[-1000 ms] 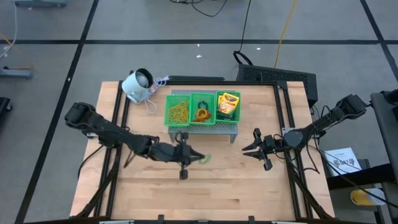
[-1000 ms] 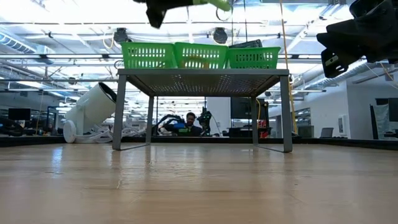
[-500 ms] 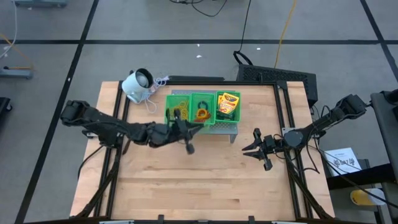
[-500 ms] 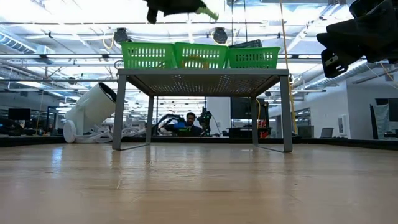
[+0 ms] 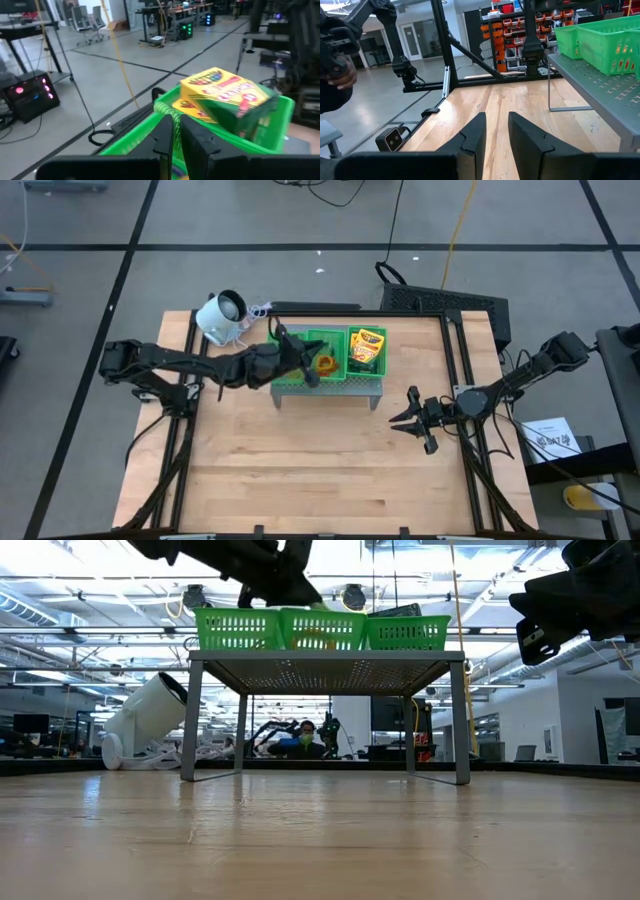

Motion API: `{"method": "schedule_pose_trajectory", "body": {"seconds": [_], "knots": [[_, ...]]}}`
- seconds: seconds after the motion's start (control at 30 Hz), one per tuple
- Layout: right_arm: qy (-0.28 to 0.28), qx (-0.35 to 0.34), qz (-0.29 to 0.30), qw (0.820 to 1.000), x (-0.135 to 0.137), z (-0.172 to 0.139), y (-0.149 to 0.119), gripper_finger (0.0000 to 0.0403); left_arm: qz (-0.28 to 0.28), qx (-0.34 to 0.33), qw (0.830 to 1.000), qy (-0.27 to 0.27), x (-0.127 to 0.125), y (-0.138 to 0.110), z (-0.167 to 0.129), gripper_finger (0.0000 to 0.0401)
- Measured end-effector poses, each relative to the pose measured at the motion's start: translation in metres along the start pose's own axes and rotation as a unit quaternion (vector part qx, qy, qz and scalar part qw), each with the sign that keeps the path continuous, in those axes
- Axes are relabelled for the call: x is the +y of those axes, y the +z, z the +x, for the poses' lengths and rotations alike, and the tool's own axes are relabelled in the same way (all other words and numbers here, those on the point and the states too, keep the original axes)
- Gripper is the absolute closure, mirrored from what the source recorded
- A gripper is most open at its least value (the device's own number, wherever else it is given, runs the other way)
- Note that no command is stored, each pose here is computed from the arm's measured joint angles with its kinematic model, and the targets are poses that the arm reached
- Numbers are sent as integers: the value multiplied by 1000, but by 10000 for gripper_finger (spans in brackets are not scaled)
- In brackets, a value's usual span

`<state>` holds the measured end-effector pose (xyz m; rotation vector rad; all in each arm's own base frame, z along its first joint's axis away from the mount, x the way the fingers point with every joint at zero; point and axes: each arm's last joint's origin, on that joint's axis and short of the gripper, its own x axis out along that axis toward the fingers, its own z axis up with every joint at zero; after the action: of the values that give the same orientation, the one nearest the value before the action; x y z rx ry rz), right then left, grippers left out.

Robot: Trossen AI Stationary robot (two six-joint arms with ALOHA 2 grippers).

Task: Pick & Place Office Desk Supplies
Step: Put the green spring keychain into the center green basket

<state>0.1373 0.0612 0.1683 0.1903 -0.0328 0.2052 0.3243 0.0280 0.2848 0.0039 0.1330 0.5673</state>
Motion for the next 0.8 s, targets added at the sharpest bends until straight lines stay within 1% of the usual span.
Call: {"method": "schedule_pose_trajectory", "body": {"seconds": [0.17,0.8], "knots": [[0,0,0,1000,0,0,0,332,-9,1,1000,-1,8,0,5,371],[0,0,0,1000,0,0,0,332,-15,1,1000,-2,8,0,5,370]]}}
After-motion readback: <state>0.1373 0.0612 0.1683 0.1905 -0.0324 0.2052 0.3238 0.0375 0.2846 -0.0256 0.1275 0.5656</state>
